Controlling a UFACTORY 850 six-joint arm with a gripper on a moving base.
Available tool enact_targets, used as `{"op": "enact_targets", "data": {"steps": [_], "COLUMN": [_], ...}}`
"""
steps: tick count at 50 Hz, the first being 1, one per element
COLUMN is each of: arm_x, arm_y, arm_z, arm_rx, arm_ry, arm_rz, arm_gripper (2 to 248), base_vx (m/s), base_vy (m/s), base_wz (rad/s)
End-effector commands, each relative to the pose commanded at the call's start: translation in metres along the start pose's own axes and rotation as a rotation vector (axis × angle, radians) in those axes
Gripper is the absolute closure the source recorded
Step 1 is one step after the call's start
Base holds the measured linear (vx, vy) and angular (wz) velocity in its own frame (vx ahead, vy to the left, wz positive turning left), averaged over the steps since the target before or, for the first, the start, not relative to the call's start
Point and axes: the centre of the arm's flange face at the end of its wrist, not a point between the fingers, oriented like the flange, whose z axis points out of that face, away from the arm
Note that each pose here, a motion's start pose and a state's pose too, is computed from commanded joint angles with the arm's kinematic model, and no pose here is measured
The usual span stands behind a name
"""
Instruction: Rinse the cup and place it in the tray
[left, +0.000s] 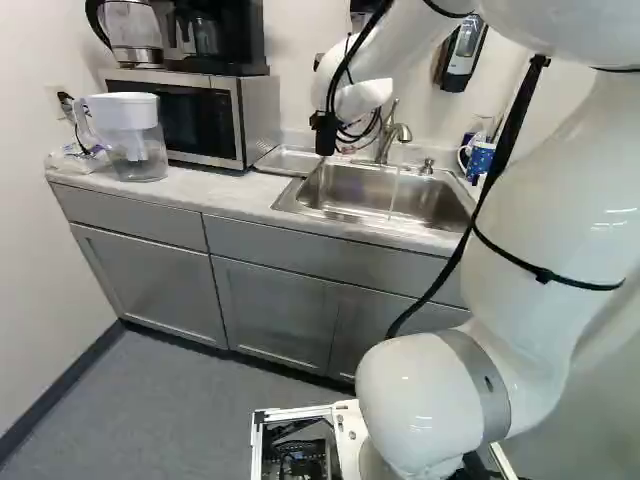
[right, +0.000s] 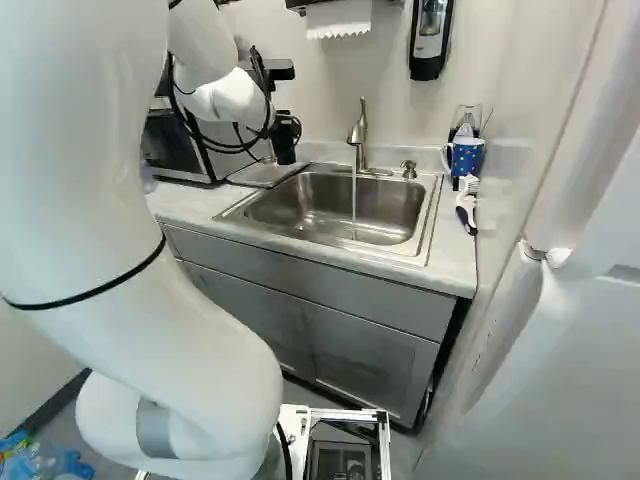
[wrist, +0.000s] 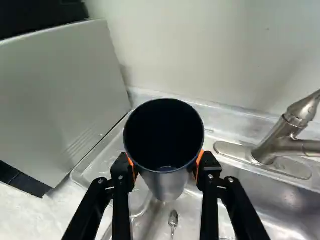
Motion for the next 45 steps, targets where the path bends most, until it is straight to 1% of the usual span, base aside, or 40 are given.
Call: {"op": "enact_targets", "data": {"steps": [25,45], "arm_x": [0.012,0.026], "arm_y": [-0.035,-0.052], "arm_z": [0.033,0.070], "arm_rx": [0.054,0.076], "arm_ry": [0.003,0.014], "arm_rz": [-0.023,-0.032], "arm_gripper": [125,125], "base_vx": [0.000,0.000], "base_vy": [0.000,0.000], "base_wz": [0.000,0.000]}}
